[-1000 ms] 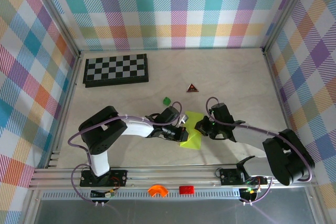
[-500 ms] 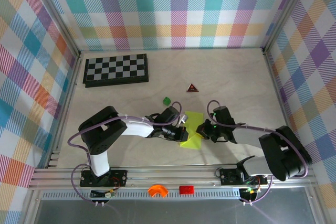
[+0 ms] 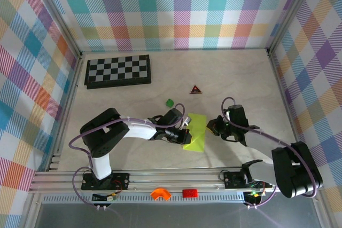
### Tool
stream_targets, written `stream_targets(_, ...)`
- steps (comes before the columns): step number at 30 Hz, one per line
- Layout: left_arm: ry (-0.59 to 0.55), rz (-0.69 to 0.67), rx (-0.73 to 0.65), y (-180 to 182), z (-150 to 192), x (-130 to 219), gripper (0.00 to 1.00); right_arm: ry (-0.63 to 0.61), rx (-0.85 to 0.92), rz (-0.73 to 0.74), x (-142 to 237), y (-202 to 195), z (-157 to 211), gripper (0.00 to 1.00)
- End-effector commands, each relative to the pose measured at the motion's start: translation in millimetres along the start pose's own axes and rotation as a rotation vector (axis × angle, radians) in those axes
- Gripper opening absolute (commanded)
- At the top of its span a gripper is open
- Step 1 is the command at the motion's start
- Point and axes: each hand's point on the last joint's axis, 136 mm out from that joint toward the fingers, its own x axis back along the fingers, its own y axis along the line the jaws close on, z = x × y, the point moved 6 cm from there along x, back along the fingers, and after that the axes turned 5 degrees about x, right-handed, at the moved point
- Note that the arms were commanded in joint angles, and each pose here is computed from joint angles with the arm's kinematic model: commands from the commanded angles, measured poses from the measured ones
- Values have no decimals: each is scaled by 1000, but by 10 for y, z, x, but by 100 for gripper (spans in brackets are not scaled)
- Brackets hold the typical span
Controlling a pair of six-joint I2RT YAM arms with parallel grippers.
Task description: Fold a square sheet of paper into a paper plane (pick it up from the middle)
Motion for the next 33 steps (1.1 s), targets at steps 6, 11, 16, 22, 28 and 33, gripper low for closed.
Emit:
stream_targets(6, 74, -145, 70, 273, 175, 4, 6, 120, 42, 29, -341, 148, 204, 1)
stream_targets(11, 53, -108, 49, 116, 122, 118, 6, 155, 2, 221, -387, -238, 301, 0)
stream_targets(16, 22, -52, 18, -106, 26, 242, 7, 156, -7, 271, -337, -375, 367, 0)
stream_targets(22, 48, 43, -15, -342, -69, 177, 7, 147, 4, 269, -323, -354, 347, 0)
stream_targets(28, 111, 56, 0, -302, -63, -74, 7, 146, 1, 273, -328, -369, 352, 0)
stream_targets(33, 156, -37, 51, -27, 90, -152, 7, 154, -3, 286, -331, -422, 379, 0)
